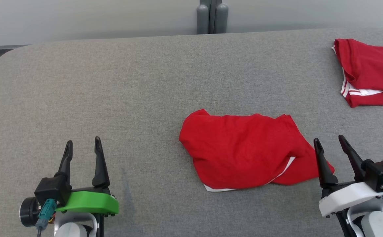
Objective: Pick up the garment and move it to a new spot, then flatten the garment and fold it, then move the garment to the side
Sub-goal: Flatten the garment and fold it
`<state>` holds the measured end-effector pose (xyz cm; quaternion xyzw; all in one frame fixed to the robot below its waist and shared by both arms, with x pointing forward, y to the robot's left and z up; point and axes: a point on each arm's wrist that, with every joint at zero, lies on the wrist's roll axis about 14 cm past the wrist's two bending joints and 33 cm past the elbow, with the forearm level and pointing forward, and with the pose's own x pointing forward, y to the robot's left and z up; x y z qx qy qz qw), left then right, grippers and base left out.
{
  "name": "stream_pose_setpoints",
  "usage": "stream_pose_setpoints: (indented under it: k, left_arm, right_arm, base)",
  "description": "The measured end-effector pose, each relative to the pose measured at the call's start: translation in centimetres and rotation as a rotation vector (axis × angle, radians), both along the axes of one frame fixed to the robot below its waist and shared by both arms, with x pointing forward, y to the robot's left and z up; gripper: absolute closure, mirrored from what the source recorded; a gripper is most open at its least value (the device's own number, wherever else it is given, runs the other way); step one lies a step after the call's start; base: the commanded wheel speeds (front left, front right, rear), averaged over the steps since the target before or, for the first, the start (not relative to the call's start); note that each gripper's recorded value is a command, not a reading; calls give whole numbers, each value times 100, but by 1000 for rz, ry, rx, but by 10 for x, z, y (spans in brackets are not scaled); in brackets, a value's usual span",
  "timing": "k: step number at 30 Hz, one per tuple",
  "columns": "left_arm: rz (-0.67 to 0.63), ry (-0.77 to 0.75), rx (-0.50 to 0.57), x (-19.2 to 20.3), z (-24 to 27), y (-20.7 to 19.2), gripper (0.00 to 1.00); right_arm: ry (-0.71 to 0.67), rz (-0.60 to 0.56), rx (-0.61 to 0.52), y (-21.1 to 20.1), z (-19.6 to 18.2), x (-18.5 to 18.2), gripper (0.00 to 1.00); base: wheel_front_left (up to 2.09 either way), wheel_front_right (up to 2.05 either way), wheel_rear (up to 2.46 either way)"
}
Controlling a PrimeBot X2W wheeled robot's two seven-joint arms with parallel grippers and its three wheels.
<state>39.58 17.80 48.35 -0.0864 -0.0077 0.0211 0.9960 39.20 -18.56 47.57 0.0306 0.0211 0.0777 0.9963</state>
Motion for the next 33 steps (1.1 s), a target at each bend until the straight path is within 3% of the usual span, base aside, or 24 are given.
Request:
stream_pose_setpoints:
  k: [10, 21, 22, 23, 24, 33]
  left_arm:
    - [-1, 5, -1, -3, -1, 1, 0]
    - [35, 25, 2, -10, -7, 13, 0]
    - [37, 27, 2, -11, -8, 14, 0]
    - [39, 29, 2, -11, -8, 14, 0]
    - [41, 30, 1, -11, -9, 15, 0]
    - [43, 26, 0, -12, -7, 15, 0]
  right_arm:
    - [125, 91, -51, 21, -26, 16, 0]
    - [307, 157, -77, 37, -82, 21, 0]
    - [322, 165, -71, 40, -86, 20, 7]
    - [331, 170, -64, 43, -88, 21, 84]
    - [330, 183, -60, 48, -89, 22, 100]
    - [217, 172, -12, 45, -63, 27, 100]
  base:
    - [0, 0, 0]
    - [0, 0, 0]
    - [0, 0, 0]
    - [0, 0, 0]
    - [0, 0, 0]
    - [0, 0, 0]
